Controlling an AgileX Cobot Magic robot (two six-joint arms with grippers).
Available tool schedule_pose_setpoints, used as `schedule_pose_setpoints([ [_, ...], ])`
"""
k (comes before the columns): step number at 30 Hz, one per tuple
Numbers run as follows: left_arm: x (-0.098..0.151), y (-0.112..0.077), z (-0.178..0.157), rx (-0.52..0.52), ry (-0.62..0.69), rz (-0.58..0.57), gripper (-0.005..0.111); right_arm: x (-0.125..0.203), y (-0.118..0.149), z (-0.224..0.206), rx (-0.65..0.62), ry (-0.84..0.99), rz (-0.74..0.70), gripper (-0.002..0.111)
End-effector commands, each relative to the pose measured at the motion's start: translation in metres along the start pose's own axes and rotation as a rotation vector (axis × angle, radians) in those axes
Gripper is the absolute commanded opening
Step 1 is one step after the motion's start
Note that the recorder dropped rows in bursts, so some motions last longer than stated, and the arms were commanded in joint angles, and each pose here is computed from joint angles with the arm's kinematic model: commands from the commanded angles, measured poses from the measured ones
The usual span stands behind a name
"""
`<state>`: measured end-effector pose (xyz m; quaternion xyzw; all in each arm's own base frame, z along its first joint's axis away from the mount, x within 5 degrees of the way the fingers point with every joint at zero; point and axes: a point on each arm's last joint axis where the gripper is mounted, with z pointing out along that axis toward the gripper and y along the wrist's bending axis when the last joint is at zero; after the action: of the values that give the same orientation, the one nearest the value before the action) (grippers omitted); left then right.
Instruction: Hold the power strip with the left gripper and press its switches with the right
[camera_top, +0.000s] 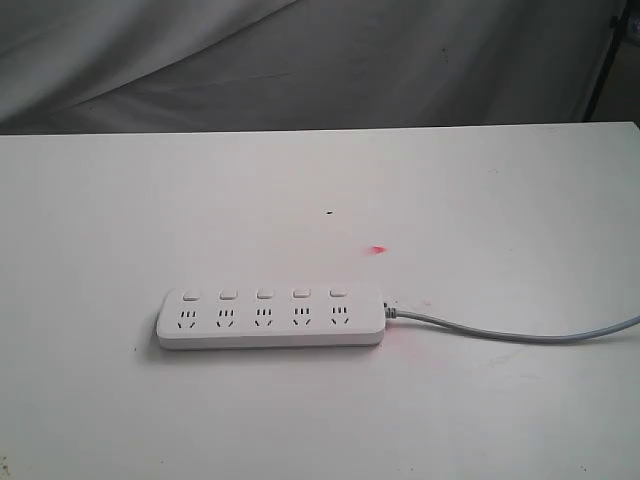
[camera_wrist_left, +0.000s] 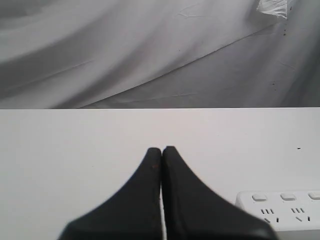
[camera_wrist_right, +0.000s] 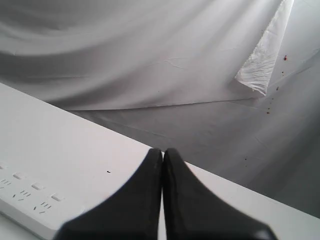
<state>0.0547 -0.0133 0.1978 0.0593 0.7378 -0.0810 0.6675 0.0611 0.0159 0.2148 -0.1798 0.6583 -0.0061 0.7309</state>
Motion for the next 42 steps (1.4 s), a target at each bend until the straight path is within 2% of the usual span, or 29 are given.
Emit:
schedule_pose_setpoints([
  [1,0.001,0.0,0.0,-0.002,-0.004,-0.009,0.0,0.001,0.0,0.0,-0.001,-0.003,-0.002,0.0],
  [9,0.001,0.0,0.0,-0.003,-0.005,-0.009,0.0,0.001,0.0,0.0,-0.001,-0.003,-0.002,0.0],
  [12,0.0,0.0,0.001,0.003,0.033,-0.01,0.0,0.001,0.0,0.0,-0.001,-0.003,-0.002,0.0],
  [19,-0.06,-0.003,0.021,0.014,0.127,-0.014,0.0,0.001,0.0,0.0,-0.001,-0.003,-0.002,0.0],
  [24,-0.086,-0.002,0.037,0.013,0.151,-0.016,0.0,0.001,0.0,0.0,-0.001,-0.003,-0.002,0.0],
  [42,-0.088,-0.003,0.039,0.018,0.161,-0.03,0.0,0.001,0.0,0.0,-0.001,-0.003,-0.002,0.0],
])
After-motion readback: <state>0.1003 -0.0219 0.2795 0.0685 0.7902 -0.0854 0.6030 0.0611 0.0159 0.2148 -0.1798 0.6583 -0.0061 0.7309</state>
